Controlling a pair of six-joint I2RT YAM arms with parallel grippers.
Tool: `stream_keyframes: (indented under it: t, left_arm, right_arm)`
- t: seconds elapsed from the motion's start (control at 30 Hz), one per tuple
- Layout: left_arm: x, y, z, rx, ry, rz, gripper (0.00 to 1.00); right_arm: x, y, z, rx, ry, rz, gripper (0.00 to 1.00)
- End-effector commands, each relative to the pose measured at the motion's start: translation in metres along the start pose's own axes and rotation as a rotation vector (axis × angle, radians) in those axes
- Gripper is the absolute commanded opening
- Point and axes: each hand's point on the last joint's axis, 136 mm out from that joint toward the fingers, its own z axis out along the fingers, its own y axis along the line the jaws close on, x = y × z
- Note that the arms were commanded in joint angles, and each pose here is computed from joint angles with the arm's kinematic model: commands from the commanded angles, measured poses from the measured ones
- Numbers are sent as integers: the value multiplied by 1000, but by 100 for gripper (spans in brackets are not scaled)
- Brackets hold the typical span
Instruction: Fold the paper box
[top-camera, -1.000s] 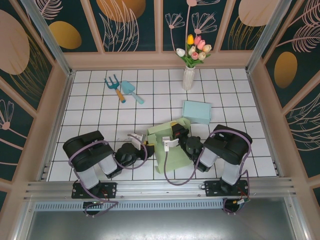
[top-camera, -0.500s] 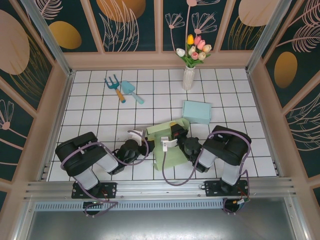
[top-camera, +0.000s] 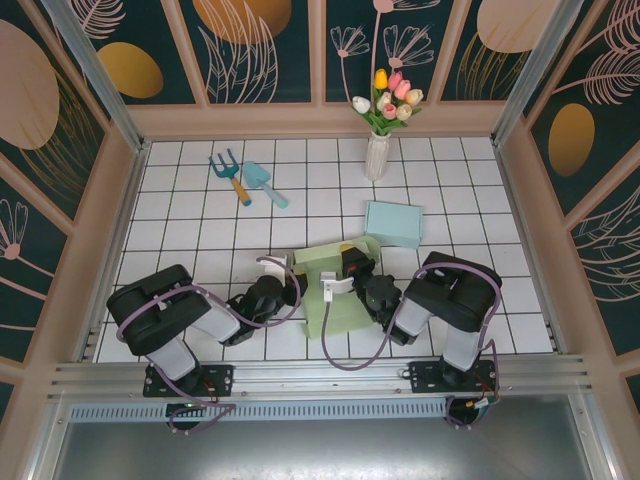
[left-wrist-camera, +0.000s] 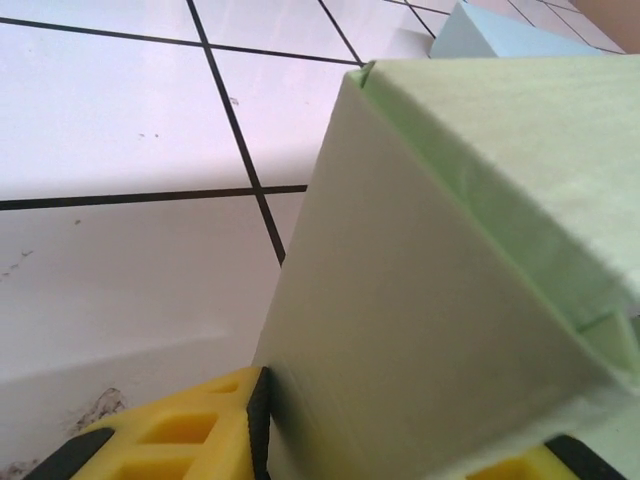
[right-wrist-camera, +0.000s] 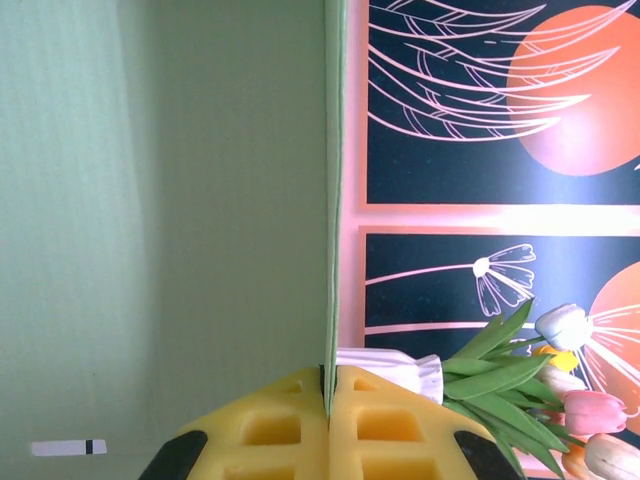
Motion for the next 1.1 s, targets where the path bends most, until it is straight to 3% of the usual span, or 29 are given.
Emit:
stream_keyframes:
  t: [0.0,0.1,0.23,0.5,0.67,0.83,1.07]
  left_arm:
    - [-27,3,4,-69,-103,-70,30]
    - [-26,20,5,-159,-124,-82,24]
    - [-24,55,4,-380,-142,-87,15]
    - [-20,99,-9,-700,-158,30,0]
    - [-25,107,-13,-783,-165,100,0]
    - [-23,108,-12,-782,-144,174,14]
    - [-23,111,-12,-819,-136,176,16]
  right_arm:
    - [-14,33,-7,-118,-64,-18,0]
    - [-14,35,-7,-131,-59,-10,0]
    - [-9,37,-8,-140,-33,4,0]
    - [0,39,-6,-162,31,39,0]
    - [1,37,-5,-159,42,57,0]
    - [4,40,-7,-176,48,64,0]
    - [4,41,-8,-192,51,85,0]
